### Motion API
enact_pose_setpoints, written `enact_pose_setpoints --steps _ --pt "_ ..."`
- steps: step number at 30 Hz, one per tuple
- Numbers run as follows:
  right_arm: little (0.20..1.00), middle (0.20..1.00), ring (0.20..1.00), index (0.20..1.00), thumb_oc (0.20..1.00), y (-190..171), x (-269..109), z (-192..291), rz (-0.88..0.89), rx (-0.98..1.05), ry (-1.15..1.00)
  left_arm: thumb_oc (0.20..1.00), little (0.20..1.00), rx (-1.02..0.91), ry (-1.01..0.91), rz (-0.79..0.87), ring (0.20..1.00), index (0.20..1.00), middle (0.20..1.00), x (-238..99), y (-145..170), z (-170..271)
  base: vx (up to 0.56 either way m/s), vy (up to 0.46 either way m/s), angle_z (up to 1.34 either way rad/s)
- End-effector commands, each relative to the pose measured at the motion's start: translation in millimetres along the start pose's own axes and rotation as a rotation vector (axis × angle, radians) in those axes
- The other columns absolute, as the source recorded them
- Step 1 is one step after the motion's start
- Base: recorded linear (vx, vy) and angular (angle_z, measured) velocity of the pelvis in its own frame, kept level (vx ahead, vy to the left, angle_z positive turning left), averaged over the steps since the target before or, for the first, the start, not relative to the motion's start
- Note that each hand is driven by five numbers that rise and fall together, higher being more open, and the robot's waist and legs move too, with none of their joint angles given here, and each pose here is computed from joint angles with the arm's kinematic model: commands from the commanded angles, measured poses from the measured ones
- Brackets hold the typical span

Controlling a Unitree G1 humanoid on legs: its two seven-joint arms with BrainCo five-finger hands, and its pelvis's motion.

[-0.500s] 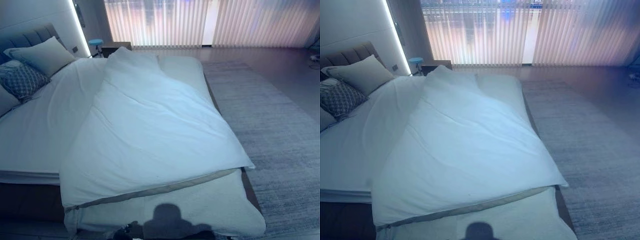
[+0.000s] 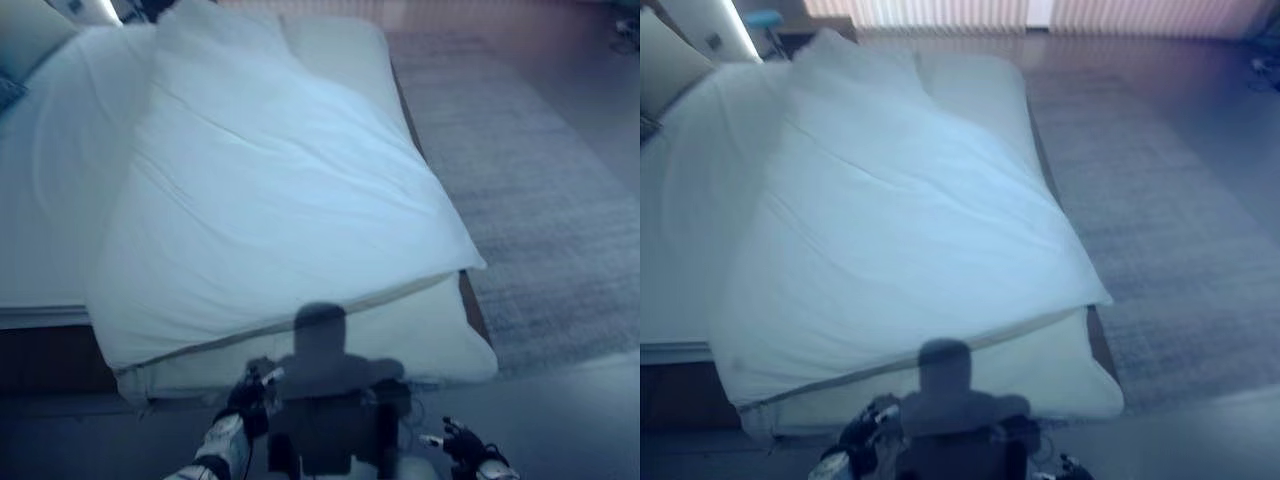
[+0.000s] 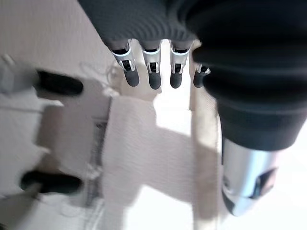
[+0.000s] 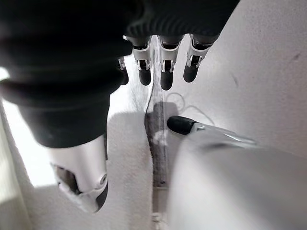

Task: Make the bed

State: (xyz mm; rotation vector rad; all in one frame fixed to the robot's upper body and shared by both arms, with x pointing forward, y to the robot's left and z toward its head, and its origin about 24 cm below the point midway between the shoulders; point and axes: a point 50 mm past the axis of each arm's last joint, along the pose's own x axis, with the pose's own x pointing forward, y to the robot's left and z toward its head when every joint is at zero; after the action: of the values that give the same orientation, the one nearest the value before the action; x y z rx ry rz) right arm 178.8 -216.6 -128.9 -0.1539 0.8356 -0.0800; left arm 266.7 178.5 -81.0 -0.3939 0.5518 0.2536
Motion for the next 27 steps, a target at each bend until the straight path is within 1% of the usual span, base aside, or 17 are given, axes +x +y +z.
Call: enact_pose_setpoints --steps 1,3,4,6,7,10,11,13,14,17,18,19,20,23,24,27 --pt "1.000 1.000 1.000 1.000 1.000 2 3 29 0.005 0.012 -0.133 1.000 1.000 -0.195 -0.118 0.009 1.000 1.000 1.000 9 -24 34 -0.12 0.009 0.12" --pt "1.000 1.000 1.000 1.000 1.000 2 3 32 0.003 0.019 -0.144 1.000 1.000 -0.229 -0.128 0.019 1.000 1.000 1.000 10 -25 38 -0.10 0.002 0.02" --pt "1.000 1.000 1.000 1.000 1.000 6 3 43 0.016 0.037 -0.188 1.000 1.000 -0.310 -0.171 0.009 1.000 1.000 1.000 12 -34 54 -0.08 -0.003 -0.01" --pt "1.000 1.000 1.000 1.000 1.000 7 2 52 0.029 0.031 -0.231 1.000 1.000 -0.354 -0.200 0.010 1.000 1.000 1.000 14 -40 66 -0.08 0.007 0.01" --pt "1.000 1.000 1.000 1.000 1.000 7 2 53 0.029 0.031 -0.231 1.000 1.000 -0.354 -0.201 0.009 1.000 1.000 1.000 14 -40 66 -0.05 0.019 -0.01" --pt "1.000 1.000 1.000 1.000 1.000 11 -1 71 0.052 0.046 -0.323 1.000 1.000 -0.439 -0.254 0.040 1.000 1.000 1.000 17 -39 92 -0.08 0.038 -0.03" --pt "1.000 1.000 1.000 1.000 1.000 11 -1 72 0.052 0.045 -0.323 1.000 1.000 -0.439 -0.255 0.041 1.000 1.000 1.000 17 -39 92 -0.06 0.044 -0.03" --pt "1.000 1.000 1.000 1.000 1.000 13 -3 78 0.072 0.035 -0.355 1.000 1.000 -0.506 -0.291 0.053 1.000 1.000 1.000 18 -40 111 -0.05 0.036 -0.08" --pt "1.000 1.000 1.000 1.000 1.000 13 -3 78 0.072 0.035 -0.356 1.000 1.000 -0.507 -0.292 0.053 1.000 1.000 1.000 18 -40 112 -0.04 0.032 -0.08" --pt "1.000 1.000 1.000 1.000 1.000 13 -6 83 0.089 0.020 -0.383 1.000 1.000 -0.570 -0.334 0.060 1.000 1.000 1.000 19 -39 133 -0.02 0.026 -0.03" --pt "1.000 1.000 1.000 1.000 1.000 13 -7 86 0.093 0.022 -0.401 1.000 1.000 -0.600 -0.364 0.052 1.000 1.000 1.000 18 -42 148 -0.02 0.024 -0.13" --pt "1.000 1.000 1.000 1.000 1.000 13 -7 87 0.093 0.022 -0.402 1.000 1.000 -0.600 -0.365 0.052 1.000 1.000 1.000 18 -42 149 -0.02 0.022 -0.20" --pt "1.000 1.000 1.000 1.000 1.000 13 -8 89 0.100 0.021 -0.418 1.000 1.000 -0.602 -0.388 0.048 1.000 1.000 1.000 18 -42 160 -0.01 0.009 -0.19" --pt "1.000 1.000 1.000 1.000 1.000 13 -8 90 0.101 0.023 -0.423 1.000 1.000 -0.608 -0.400 0.049 1.000 1.000 1.000 17 -41 165 0.00 0.010 -0.04" --pt "1.000 1.000 1.000 1.000 1.000 14 -8 90 0.103 0.023 -0.424 1.000 1.000 -0.628 -0.446 0.025 1.000 1.000 1.000 14 -49 184 0.00 0.009 -0.09" --pt "1.000 1.000 1.000 1.000 1.000 16 -8 90 0.111 0.019 -0.424 1.000 1.000 -0.634 -0.468 0.014 1.000 1.000 1.000 12 -52 194 0.00 0.007 0.01"
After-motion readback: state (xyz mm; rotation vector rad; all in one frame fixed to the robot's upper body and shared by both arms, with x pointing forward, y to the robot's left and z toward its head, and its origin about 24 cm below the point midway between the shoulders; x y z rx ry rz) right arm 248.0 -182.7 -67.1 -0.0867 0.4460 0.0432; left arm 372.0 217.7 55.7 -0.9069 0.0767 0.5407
